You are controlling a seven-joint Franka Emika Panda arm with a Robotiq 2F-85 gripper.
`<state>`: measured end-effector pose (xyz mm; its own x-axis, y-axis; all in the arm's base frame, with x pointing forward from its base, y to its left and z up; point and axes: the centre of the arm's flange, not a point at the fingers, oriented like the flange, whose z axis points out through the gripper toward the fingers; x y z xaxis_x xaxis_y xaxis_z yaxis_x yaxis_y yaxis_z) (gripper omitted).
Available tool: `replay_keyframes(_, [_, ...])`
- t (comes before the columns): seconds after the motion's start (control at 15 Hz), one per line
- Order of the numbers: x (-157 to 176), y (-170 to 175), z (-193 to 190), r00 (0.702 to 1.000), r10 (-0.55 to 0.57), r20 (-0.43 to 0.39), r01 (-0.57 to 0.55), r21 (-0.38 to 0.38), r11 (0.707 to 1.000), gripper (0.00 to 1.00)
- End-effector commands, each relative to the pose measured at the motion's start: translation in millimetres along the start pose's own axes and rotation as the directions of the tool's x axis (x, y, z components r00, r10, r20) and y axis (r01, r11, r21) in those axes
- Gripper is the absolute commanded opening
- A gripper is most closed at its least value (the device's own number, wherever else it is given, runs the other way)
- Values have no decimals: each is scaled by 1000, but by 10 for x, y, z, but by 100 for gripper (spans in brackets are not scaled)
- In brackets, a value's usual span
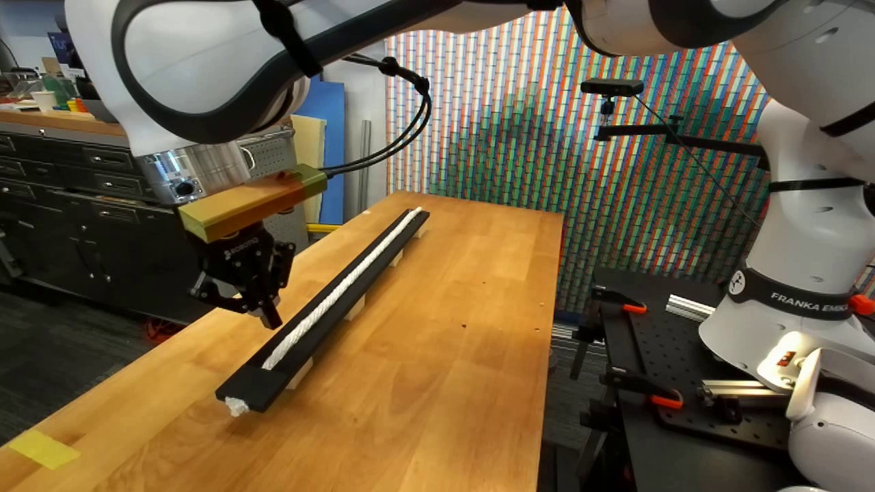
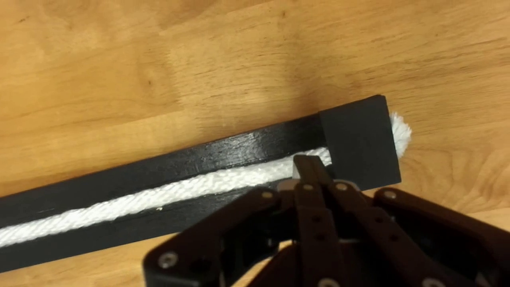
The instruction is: Lay the white object along the black object and press down on it
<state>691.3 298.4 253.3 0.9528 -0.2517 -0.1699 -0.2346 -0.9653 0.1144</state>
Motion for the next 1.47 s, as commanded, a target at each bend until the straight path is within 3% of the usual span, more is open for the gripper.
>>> replay_keyframes(0.0, [-116,72,-40,999,-33,38,31,41,999,0])
replay_keyframes(0.47, [20,134,110,999,-53,-4,53,78,996,0])
replay_keyframes(1.4, [161,193,379,997,-67,24,65,79,995,0])
